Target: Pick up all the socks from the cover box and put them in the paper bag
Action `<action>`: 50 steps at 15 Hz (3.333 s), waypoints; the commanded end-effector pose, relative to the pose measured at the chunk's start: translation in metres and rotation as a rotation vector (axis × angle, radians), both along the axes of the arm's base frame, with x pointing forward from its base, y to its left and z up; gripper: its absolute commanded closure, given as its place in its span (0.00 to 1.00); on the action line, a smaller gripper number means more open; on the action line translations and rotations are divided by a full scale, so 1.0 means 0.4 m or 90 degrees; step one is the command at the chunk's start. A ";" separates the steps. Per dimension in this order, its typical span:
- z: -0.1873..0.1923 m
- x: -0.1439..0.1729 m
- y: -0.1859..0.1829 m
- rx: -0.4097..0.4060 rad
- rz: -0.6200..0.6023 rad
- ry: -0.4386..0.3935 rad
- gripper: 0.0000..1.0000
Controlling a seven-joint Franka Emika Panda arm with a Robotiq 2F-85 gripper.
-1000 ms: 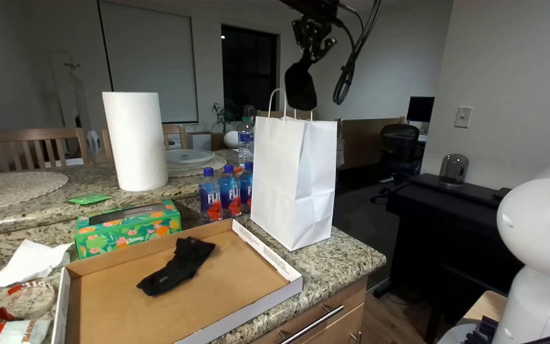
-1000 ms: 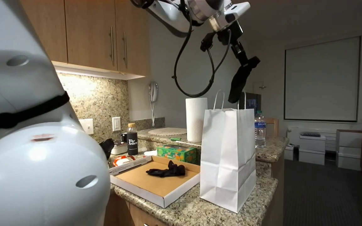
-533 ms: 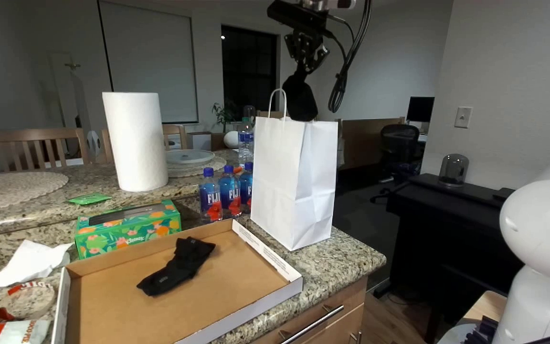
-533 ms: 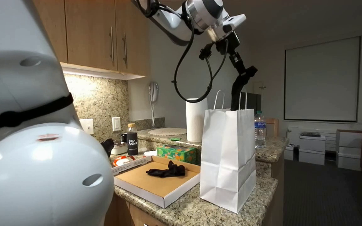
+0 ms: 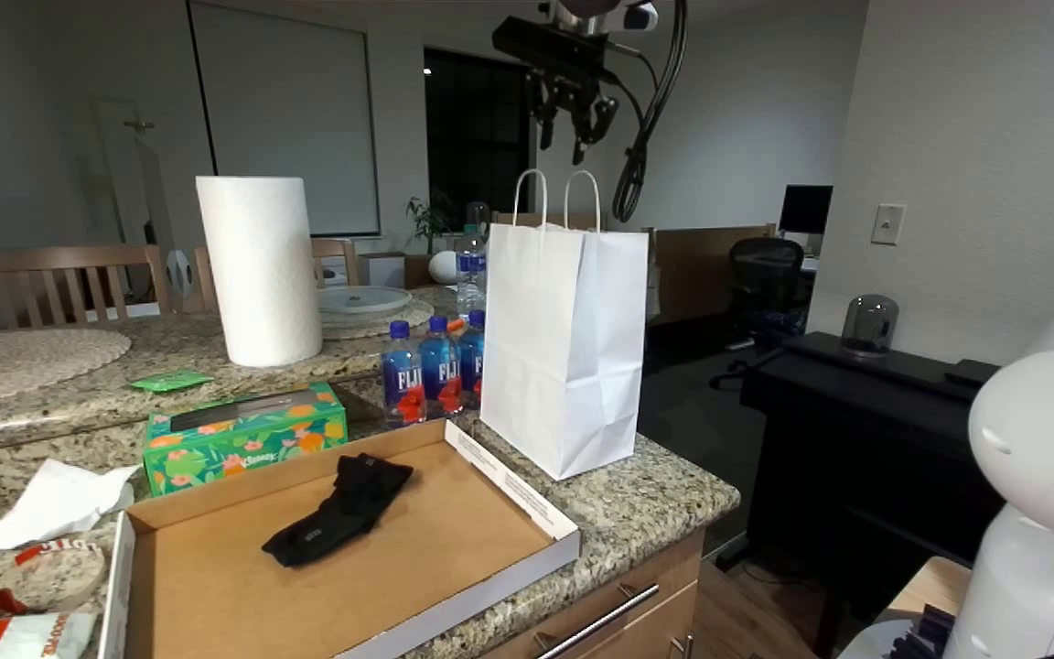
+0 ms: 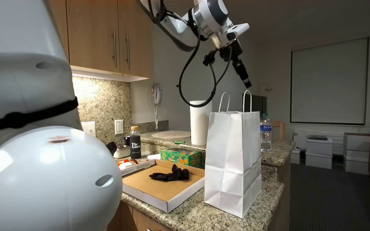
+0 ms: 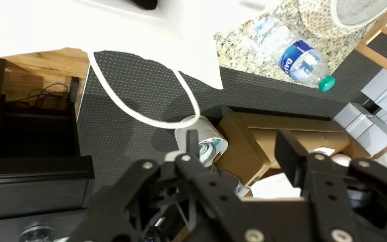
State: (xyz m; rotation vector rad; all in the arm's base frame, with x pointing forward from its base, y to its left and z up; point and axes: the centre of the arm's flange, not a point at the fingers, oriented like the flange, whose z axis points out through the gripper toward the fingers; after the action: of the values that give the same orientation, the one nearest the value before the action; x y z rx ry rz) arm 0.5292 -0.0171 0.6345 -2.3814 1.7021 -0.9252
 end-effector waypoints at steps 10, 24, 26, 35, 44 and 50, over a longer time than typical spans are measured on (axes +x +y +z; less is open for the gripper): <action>0.011 -0.122 0.309 0.139 0.332 0.058 0.00; -0.701 -0.058 0.794 0.071 0.633 0.458 0.00; -0.789 -0.053 0.791 0.044 0.645 0.513 0.00; -0.906 -0.019 0.771 0.038 0.616 0.433 0.00; -0.968 0.045 0.725 0.033 0.572 0.386 0.15; -1.020 0.069 0.706 0.045 0.553 0.387 0.17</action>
State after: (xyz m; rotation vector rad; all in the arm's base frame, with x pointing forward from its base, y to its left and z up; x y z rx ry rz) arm 0.5538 0.2623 0.2358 -3.0688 0.5018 0.0031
